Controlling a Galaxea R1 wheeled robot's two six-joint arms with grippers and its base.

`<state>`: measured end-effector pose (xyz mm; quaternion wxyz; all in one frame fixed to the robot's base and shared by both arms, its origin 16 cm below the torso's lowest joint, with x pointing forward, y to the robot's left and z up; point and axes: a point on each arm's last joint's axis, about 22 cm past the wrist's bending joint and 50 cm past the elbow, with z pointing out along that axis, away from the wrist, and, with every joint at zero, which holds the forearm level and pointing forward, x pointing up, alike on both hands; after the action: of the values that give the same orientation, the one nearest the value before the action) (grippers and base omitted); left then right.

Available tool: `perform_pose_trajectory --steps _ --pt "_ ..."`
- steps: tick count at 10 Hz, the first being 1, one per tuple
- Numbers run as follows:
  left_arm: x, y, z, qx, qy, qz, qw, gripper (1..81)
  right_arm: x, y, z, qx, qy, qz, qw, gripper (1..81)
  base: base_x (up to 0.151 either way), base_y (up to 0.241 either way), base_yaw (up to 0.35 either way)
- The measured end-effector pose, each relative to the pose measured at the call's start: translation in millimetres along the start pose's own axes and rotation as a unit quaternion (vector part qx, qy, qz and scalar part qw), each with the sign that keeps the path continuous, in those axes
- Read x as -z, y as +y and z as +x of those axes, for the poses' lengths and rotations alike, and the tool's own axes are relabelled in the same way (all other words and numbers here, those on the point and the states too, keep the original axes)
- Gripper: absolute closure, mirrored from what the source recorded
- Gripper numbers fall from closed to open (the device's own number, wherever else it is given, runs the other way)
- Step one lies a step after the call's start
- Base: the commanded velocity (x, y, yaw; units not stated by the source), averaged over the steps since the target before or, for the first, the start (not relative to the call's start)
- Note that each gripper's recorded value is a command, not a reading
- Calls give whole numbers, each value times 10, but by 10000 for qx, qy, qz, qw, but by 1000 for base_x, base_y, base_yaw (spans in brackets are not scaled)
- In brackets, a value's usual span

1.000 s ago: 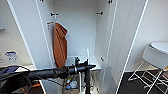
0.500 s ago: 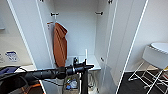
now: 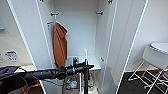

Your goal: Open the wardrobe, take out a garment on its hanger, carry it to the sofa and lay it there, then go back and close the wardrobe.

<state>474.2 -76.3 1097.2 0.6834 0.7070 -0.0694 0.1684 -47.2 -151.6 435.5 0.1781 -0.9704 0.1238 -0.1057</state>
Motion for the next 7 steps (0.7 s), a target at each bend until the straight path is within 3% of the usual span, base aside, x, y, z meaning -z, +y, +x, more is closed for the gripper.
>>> perform_pose_trajectory --steps 2,7 --pt "-4 20 -16 3 -13 -28 10000 811 0 0 0 0 0 0 10000 10 0 0 0" --pt "55 -4 20 2 34 10 10000 811 33 105 -12 19 -18 -63 10000 10 0 0 -154"
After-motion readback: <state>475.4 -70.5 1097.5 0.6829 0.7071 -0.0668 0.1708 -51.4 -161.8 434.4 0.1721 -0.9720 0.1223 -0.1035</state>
